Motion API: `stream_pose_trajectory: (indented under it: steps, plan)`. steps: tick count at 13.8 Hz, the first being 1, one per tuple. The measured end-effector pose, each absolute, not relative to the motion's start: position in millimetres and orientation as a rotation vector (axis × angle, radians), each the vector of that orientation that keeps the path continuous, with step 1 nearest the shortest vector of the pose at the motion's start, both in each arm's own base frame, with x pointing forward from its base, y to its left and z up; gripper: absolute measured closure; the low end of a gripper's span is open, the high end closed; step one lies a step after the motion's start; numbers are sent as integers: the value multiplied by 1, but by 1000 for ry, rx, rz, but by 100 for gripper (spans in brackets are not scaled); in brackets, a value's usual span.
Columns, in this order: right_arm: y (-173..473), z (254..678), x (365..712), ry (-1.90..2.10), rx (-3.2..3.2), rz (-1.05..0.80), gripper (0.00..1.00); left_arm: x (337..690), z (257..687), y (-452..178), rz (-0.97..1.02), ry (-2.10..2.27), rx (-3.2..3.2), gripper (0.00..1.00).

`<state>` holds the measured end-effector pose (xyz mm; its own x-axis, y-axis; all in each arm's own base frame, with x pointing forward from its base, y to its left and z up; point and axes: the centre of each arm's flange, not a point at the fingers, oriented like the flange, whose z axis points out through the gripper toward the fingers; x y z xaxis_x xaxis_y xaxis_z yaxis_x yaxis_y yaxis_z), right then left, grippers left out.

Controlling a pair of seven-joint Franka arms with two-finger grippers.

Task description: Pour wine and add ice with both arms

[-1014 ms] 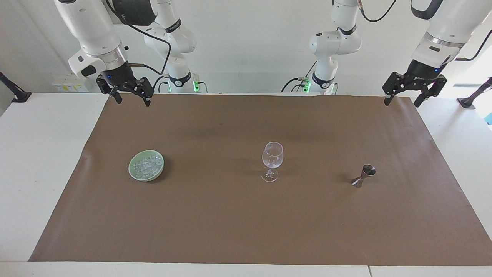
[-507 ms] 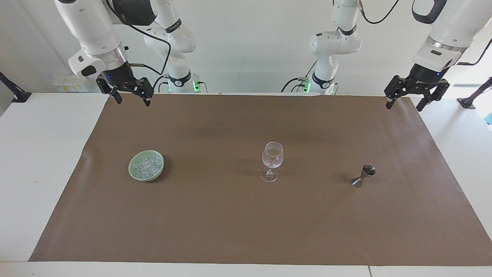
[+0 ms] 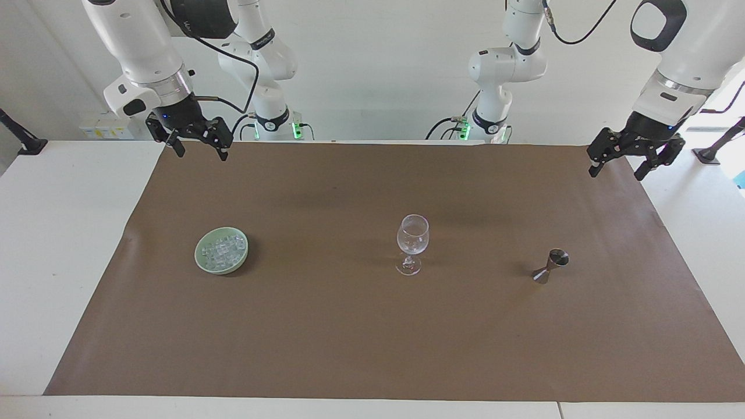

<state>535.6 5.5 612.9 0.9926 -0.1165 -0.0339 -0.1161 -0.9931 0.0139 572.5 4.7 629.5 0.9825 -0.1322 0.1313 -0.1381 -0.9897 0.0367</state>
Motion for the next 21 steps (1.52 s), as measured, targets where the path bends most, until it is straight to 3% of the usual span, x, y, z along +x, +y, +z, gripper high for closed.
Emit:
stream_pose_trajectory:
  steps: [10,14,21]
  plan:
    - [5,613,536,-183,3124,-52,0,646,603,18,213,-76,3040,0]
    - [4,613,536,-188,3124,-53,0,670,574,23,154,230,2965,0]
    - [1,613,536,-195,3124,-53,0,679,554,42,-46,968,2550,0]
